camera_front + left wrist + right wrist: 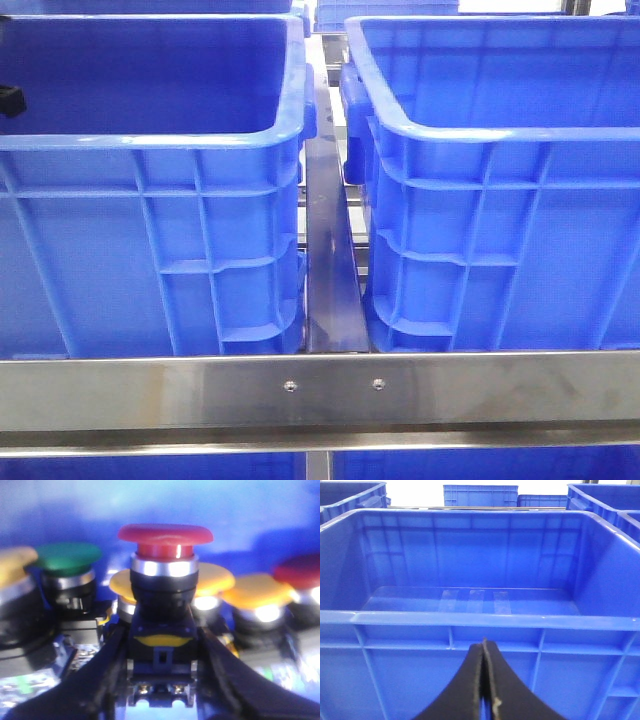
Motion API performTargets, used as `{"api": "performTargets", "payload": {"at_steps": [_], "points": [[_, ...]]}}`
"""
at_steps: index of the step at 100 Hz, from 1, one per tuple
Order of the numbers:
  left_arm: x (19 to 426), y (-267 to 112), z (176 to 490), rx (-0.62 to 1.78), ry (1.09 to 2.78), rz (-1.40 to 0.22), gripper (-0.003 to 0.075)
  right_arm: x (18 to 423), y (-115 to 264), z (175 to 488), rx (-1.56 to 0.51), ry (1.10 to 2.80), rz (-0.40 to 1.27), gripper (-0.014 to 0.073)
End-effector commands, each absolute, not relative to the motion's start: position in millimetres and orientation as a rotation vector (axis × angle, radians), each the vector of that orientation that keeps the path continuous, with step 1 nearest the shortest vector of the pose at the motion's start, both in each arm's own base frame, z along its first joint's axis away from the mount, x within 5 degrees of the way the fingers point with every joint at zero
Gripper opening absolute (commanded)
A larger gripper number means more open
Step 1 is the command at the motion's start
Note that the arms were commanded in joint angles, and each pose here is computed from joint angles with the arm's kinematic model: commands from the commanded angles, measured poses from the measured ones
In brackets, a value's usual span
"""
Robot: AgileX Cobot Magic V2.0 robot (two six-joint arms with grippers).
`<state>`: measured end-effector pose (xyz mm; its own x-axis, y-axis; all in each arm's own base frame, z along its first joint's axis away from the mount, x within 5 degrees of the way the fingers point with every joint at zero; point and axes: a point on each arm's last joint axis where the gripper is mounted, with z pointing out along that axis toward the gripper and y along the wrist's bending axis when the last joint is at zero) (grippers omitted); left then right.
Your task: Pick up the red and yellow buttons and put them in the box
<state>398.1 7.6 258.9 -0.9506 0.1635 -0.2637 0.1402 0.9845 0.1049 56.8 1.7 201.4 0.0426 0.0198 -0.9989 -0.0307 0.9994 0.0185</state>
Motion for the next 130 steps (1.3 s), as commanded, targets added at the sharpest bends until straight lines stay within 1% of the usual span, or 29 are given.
{"api": "performTargets", "payload": {"at_steps": [1,28,45,54,79,85,98,105,113,130], "points": [[389,-3,305,0.342,2.686,0.097,-0.0020,53,2,215,-0.014,1.412,0.034,-0.0058],[368,-47,337,0.847,2.494,0.038,-0.0020,53,2,215,-0.014,1.412,0.034,-0.0058],[352,-72,347,1.026,2.446,0.017,-0.0020,53,2,215,-0.014,1.412,0.034,-0.0058],[345,-81,353,1.084,2.404,-0.030,-0.0020,53,2,215,-0.014,1.412,0.034,-0.0058],[320,-112,372,1.266,2.243,-0.267,-0.0020,53,2,215,-0.014,1.412,0.034,-0.0058],[315,-120,372,1.293,2.234,-0.316,-0.0020,53,2,215,-0.014,1.412,0.034,-0.0058],[307,-135,372,1.366,2.214,-0.366,-0.0020,53,2,215,-0.014,1.412,0.034,-0.0058],[301,-142,372,1.401,2.201,-0.434,-0.0020,53,2,215,-0.014,1.412,0.034,-0.0058],[298,-148,375,1.402,2.174,-0.527,-0.0020,53,2,215,-0.014,1.412,0.034,-0.0058],[294,-156,380,1.381,2.118,-0.653,-0.0020,53,2,215,-0.014,1.412,0.034,-0.0058]]}}
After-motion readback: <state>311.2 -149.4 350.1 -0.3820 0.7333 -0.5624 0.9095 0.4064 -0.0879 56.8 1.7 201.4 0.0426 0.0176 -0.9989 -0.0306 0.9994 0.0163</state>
